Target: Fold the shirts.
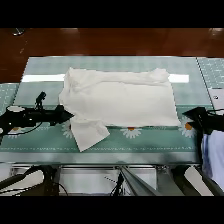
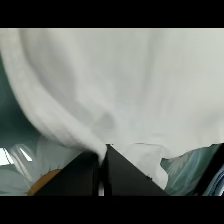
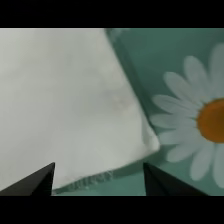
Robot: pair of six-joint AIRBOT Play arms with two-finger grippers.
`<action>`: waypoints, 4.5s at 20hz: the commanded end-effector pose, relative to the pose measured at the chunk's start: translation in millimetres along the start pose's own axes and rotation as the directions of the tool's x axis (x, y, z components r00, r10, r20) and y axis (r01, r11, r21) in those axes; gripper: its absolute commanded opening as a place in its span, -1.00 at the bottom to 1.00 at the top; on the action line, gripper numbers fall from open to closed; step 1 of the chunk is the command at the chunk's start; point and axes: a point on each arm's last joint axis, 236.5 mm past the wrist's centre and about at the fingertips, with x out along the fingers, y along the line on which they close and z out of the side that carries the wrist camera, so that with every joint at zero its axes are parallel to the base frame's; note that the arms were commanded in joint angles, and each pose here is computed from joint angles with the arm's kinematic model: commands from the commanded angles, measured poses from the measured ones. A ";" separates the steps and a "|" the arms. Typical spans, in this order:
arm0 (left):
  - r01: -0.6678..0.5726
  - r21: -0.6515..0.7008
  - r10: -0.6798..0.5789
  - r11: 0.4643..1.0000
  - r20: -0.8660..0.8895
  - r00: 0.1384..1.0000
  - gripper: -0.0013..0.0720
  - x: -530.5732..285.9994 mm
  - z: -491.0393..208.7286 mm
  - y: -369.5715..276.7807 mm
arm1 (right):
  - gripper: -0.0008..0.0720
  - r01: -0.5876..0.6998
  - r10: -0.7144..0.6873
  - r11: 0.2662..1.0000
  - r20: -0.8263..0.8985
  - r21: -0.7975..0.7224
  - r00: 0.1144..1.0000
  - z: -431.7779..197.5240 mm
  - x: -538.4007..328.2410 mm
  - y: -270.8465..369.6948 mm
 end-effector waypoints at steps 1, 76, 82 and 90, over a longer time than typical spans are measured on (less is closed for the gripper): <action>0.046 0.052 -0.046 0.998 -0.007 0.999 -0.91 -5.4 5.9 -19.0 | 0.75 0.174 -0.164 0.979 -0.097 0.108 0.982 -26.8 -9.6 -55.8; -0.237 0.201 0.114 0.950 0.484 0.868 -0.91 -11.7 263.0 -116.4 | -0.91 -0.084 0.119 0.922 0.070 -0.378 0.990 208.0 148.7 223.9; -0.224 0.211 0.159 0.952 0.287 0.945 -0.91 -7.9 223.2 -104.0 | -0.91 -0.081 0.072 0.918 -0.037 -0.387 0.997 189.7 140.7 205.7; -0.216 0.237 0.257 0.947 -0.161 0.953 -0.91 -38.8 124.0 -55.0 | -0.91 -0.073 -0.096 0.864 -0.305 -0.498 0.947 129.9 79.7 154.6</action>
